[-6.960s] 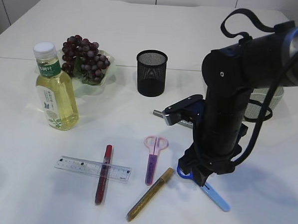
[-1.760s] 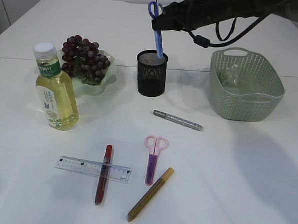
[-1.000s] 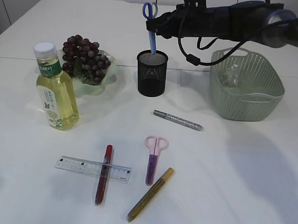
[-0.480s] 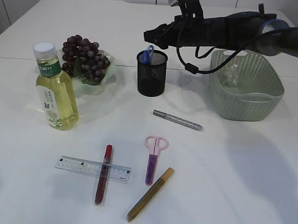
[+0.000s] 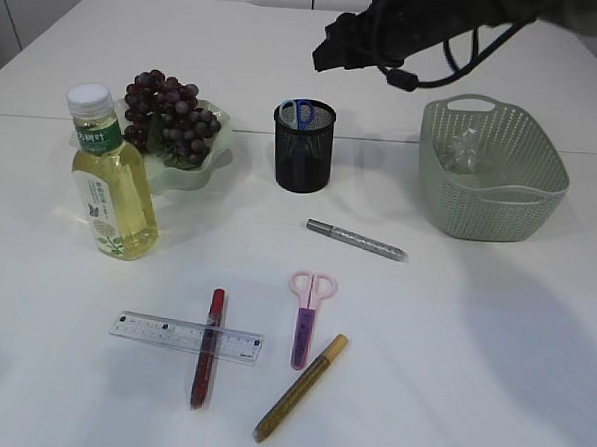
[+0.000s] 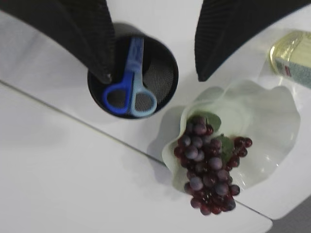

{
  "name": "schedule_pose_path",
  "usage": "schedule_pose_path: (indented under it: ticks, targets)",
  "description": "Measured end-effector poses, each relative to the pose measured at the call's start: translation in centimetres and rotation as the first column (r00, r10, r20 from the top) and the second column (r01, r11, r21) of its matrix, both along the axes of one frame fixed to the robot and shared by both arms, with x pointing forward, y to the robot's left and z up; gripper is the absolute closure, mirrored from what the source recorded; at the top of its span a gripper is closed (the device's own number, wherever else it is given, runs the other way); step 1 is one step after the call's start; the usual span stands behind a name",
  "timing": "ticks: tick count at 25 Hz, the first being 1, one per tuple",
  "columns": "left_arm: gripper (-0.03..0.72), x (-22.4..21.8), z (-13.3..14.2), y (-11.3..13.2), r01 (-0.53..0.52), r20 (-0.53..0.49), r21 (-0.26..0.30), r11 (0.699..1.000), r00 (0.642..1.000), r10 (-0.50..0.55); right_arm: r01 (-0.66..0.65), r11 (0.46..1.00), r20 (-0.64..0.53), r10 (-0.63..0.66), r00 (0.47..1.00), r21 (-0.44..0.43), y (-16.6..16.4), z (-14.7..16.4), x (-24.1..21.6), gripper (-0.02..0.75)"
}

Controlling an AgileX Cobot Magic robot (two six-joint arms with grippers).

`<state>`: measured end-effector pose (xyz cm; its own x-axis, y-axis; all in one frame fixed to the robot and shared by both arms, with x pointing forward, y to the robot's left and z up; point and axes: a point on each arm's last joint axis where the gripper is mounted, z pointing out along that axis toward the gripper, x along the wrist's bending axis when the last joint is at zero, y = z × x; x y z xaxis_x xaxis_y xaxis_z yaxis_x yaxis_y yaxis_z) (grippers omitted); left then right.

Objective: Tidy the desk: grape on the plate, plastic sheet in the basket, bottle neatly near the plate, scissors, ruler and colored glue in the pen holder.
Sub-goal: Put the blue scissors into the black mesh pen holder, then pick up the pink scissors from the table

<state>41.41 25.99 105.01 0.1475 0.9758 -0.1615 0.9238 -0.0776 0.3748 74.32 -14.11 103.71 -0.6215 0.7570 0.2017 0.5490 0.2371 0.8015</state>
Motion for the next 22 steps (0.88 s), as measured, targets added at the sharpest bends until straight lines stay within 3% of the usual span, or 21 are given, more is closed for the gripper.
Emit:
schedule_pose_path:
  ticks: [7,12,22]
  targets:
    - [0.265,0.0,0.0,0.0,-0.001,-0.001,-0.005,1.0,1.0,0.001,0.152,0.971,-0.223,-0.192,0.956,-0.185,-0.8,6.0,-5.2,0.319]
    - [0.265,0.0,0.0,-0.1,-0.001,-0.005,-0.007,1.0,1.0,0.001,0.18,0.94,-0.357,-0.28,0.891,-0.289,0.2,5.7,-7.2,0.367]
    - [0.265,-0.1,0.0,-0.1,-0.002,-0.008,-0.014,1.0,1.0,0.002,0.17,0.919,-0.398,-0.314,0.862,-0.356,6.0,4.6,-10.3,0.384]
